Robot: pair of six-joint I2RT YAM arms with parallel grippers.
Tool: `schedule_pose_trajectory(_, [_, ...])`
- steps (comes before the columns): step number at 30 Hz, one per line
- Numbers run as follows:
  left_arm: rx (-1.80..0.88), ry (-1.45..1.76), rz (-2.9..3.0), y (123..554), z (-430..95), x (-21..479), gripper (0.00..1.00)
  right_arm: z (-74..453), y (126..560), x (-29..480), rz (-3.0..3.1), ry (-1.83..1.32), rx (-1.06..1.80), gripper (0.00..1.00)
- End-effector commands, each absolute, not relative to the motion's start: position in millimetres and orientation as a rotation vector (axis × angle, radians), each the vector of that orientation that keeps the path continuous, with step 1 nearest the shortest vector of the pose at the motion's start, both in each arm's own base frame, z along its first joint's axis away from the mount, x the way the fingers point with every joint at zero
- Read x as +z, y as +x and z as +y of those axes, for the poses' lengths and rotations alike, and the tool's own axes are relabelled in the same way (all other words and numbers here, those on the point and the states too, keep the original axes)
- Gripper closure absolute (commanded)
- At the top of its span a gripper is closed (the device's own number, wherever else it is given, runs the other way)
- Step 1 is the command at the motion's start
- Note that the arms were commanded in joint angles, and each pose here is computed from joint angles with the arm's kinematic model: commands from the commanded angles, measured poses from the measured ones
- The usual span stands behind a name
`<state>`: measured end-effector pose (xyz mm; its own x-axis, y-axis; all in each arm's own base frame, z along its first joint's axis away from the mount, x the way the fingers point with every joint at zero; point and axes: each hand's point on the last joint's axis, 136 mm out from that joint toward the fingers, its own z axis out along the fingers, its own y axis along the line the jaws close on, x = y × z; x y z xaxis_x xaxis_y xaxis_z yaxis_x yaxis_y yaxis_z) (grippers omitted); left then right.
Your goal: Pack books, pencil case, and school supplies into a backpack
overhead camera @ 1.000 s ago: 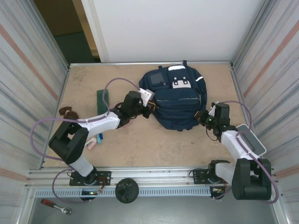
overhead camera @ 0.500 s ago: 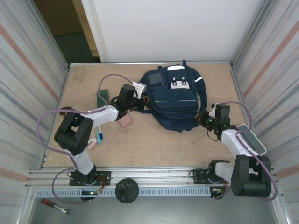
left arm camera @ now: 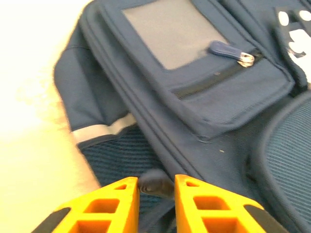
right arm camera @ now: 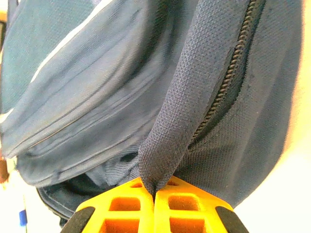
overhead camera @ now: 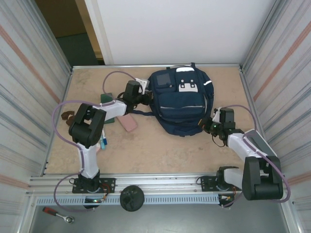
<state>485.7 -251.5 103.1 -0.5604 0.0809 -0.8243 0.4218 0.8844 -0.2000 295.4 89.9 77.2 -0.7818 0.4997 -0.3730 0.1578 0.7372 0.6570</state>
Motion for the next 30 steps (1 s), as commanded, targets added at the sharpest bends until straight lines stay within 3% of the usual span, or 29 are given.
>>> schedule_pose_trajectory(1, [-0.435, 0.275, 2.093, 487.3, -225.4, 130.2, 0.64, 121.0, 273.6, 72.4, 2.466, 0.346, 0.857, 0.97])
schedule_pose_trajectory(8, [-0.395, 0.214, 2.062, 438.2, -191.9, 159.7, 0.40, 156.8, 247.8, 99.0, 2.507, -0.097, 0.559, 0.58])
schedule_pose_trajectory(11, [-0.389, 0.185, 2.065, 416.4, -179.6, 166.3, 0.36, 162.3, 248.6, 129.4, 2.395, -0.236, 0.451, 0.45])
schedule_pose_trajectory(13, [-0.400, 0.176, 2.062, 405.2, -175.3, 170.2, 0.34, 170.6, 250.6, 145.8, 2.327, -0.324, 0.411, 0.26])
schedule_pose_trajectory(15, [-0.426, 0.175, 2.057, 394.7, -173.7, 173.5, 0.33, 179.4, 256.7, 150.1, 2.301, -0.413, 0.331, 0.17])
schedule_pose_trajectory(21, [-0.478, 0.187, 2.051, 365.6, -168.9, 177.2, 0.32, 201.9, 300.6, 146.0, 2.282, -0.620, 0.056, 0.12])
schedule_pose_trajectory(30, [-0.467, 0.190, 2.105, 333.0, -155.4, 159.5, 0.31, 222.3, 350.9, 82.6, 2.360, -0.903, -0.242, 0.12])
